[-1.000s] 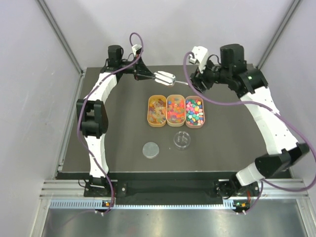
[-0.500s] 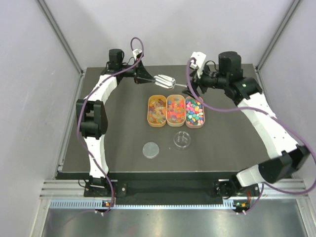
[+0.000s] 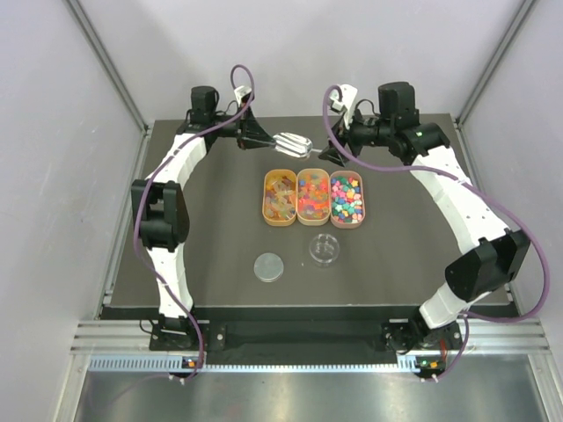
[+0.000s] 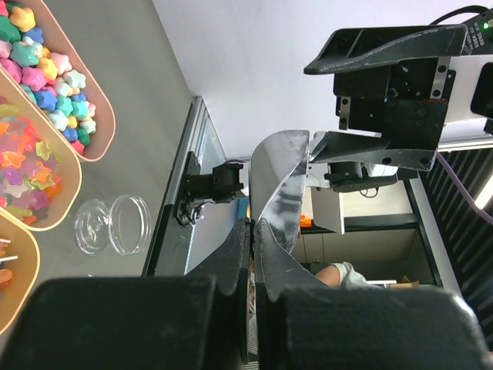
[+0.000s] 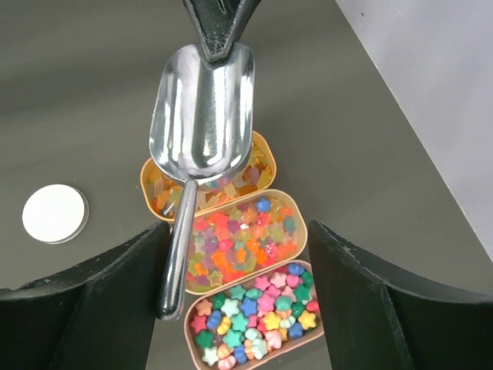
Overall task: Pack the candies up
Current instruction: Adjust the spatula.
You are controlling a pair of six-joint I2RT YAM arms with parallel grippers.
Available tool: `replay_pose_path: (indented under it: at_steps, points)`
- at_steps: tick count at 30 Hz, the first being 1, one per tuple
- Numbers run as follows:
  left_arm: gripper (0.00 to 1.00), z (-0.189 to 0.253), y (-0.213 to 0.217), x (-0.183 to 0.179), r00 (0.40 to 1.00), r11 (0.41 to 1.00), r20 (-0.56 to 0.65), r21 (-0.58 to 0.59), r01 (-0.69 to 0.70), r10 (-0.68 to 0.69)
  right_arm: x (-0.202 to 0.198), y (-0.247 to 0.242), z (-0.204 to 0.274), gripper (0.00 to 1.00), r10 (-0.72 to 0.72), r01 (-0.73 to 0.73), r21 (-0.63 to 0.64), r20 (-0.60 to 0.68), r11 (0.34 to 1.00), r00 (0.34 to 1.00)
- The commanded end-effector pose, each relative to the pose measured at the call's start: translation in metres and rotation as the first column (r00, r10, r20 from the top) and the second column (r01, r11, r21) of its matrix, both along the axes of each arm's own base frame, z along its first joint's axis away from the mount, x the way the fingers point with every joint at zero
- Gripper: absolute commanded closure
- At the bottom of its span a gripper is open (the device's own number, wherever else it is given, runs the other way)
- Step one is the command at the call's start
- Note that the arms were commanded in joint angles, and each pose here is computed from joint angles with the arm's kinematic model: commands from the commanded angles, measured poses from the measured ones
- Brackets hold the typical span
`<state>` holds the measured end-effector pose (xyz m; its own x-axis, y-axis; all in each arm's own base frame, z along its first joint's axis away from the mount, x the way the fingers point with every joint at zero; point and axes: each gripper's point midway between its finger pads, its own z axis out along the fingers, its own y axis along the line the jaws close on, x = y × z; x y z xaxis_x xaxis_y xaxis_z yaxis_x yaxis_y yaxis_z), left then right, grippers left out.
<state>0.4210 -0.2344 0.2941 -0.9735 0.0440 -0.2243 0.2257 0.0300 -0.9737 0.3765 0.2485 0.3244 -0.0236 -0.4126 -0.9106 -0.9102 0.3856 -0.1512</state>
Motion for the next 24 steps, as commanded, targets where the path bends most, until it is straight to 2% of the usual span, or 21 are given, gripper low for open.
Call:
replay_pose_path:
  at_steps: [1,18,24]
  points:
    - [1.0,0.037,0.013,-0.044,0.981,0.98,0.062,-0.073,0.187,-0.182,-0.004,0.007,0.026,0.3,0.047,-0.051,0.07,0.051,0.996,0.998]
    - [1.0,0.036,0.012,-0.045,0.981,0.979,0.059,-0.073,0.189,-0.185,0.001,0.023,0.017,0.45,0.105,-0.105,0.074,0.002,0.992,0.994]
    - [1.0,0.034,0.013,-0.043,0.981,0.979,0.056,-0.074,0.188,-0.184,0.004,0.028,0.02,0.57,0.12,-0.12,0.078,0.007,0.99,0.993]
